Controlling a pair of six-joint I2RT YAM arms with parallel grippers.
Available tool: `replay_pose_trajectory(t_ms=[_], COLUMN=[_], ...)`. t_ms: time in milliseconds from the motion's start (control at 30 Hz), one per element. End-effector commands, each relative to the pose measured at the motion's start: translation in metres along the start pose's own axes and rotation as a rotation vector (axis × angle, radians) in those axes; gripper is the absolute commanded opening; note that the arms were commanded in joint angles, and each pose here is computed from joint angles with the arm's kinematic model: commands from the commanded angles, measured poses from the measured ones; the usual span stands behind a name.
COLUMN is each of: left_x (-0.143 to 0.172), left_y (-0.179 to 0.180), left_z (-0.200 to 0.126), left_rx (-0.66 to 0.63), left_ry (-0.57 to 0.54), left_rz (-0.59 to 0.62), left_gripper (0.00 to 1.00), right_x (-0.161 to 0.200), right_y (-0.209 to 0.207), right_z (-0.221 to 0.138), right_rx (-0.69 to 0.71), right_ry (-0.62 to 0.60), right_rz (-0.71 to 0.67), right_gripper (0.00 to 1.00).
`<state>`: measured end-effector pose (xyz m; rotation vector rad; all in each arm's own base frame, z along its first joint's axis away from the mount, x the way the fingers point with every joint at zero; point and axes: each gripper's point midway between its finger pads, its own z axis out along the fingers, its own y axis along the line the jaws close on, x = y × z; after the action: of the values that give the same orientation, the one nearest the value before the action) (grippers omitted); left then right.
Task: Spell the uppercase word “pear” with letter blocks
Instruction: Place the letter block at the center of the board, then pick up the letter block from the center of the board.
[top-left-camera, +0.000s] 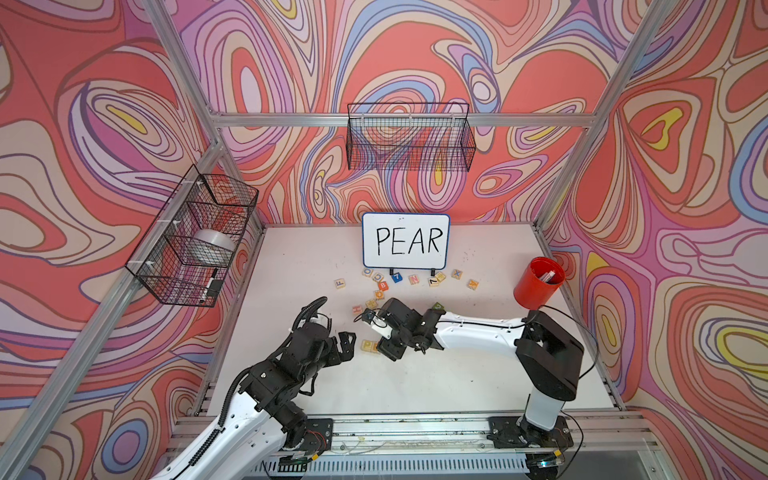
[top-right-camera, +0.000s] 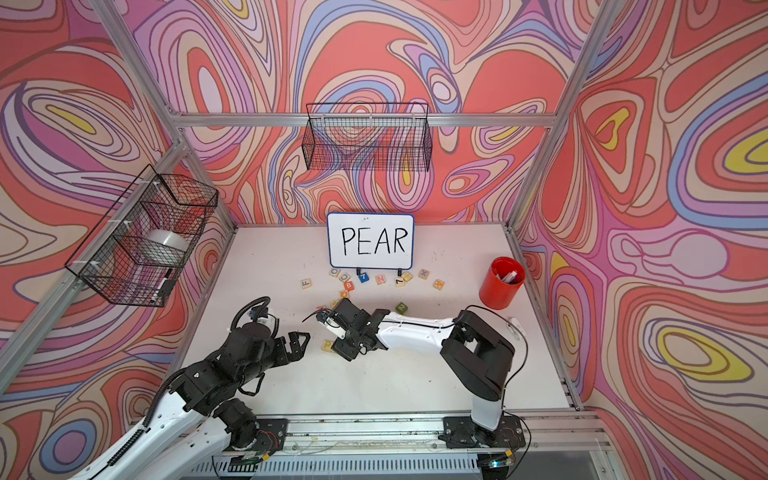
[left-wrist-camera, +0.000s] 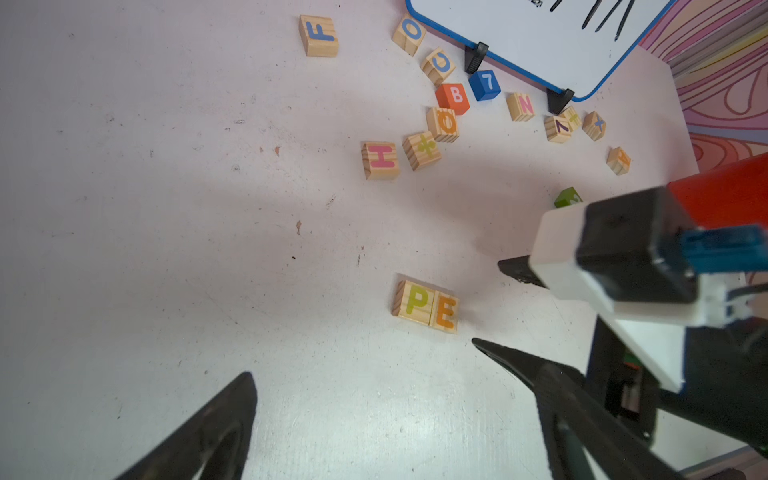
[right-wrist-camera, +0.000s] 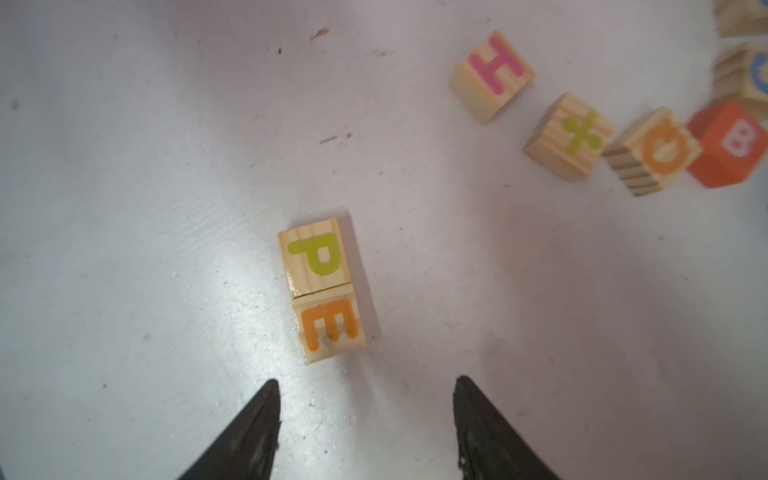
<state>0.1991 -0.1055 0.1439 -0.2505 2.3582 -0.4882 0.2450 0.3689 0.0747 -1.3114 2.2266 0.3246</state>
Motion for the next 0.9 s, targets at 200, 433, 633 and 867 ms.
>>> replay_pose_trajectory(t_ms=[200,433,633,867], left_x=[-0.027,-0.029,-0.035,-0.033], left_y=[-0.028,-0.054,-0.087,-0.13], left_z=[-0.006,0.022,0.046,0.069], left_rx=[0.089,0.146,0.235,0.286], left_ry=[-0.07,-0.025,-0.003,0.028], left_rz=[0.041,0.052,0.063,0.159], left_gripper=[1.0,1.0,1.0,1.0], right_x=[0.012,0.053,0.104,0.147], right_y=[-0.086,-0.131,-0.155,-0.173], right_z=[-0.037,-0.065,-0.095,-0.122], right_rx=[0.32,0.538,0.684,0.789], right_ry=[-0.097,-0.065,-0.062,-0.02], right_rz=[0.512,0.846,1.052,1.143], right_gripper=[0.7,0.7,0.7,0.74])
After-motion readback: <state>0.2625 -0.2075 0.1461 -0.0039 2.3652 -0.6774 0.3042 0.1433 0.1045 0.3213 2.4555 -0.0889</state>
